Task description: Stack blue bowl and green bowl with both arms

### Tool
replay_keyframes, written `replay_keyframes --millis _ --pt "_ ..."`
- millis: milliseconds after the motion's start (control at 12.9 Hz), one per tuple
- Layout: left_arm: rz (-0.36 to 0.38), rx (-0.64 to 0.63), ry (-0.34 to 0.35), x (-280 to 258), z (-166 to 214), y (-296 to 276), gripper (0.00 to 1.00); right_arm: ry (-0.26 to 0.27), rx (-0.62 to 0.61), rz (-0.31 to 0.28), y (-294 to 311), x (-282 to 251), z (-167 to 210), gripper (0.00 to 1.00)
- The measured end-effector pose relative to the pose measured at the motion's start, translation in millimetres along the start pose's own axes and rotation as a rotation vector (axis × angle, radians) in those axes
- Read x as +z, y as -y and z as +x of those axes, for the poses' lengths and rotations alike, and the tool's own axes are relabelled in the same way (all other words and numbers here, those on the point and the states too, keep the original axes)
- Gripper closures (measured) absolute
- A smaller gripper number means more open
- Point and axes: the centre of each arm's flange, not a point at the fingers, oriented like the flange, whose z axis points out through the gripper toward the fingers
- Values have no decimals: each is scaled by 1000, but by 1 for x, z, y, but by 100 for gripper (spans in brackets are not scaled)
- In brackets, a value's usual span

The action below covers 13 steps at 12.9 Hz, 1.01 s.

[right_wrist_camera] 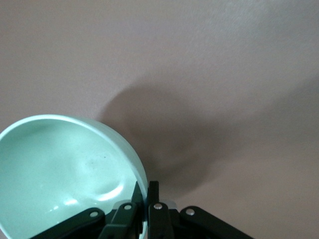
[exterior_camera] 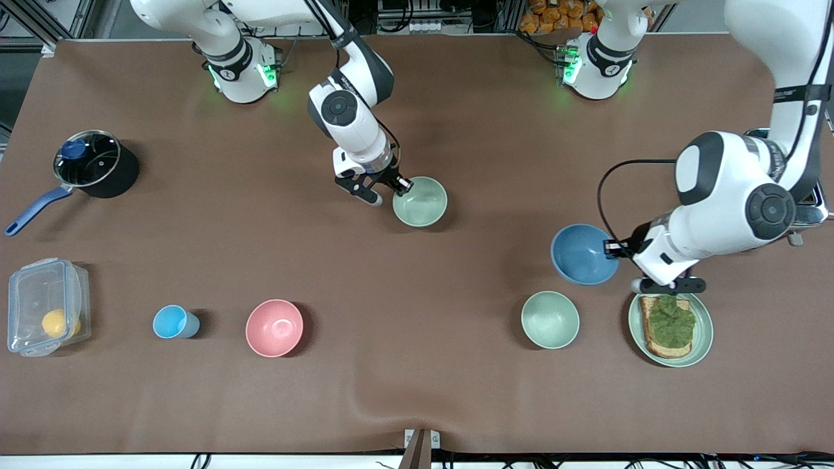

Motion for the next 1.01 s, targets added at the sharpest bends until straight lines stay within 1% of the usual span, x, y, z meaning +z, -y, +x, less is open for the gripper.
replay_keyframes --millis 389,622,700,778,856,1011 --pt "4 31 32 33 -13 -35 95 -4 21 -4 -3 18 -6 95" --pt "10 -17 32 41 -21 -68 95 -7 22 -4 -2 30 -10 94" --pt "12 -31 30 42 -24 -79 95 -7 22 -2 -1 30 -10 92" --pt "12 -43 26 41 -26 -90 95 -8 24 0 0 30 -9 89" --pt "13 -51 23 41 -28 -98 95 -10 28 4 2 29 -8 80" --pt "11 -67 15 38 -29 -109 95 -9 57 5 8 23 -3 57"
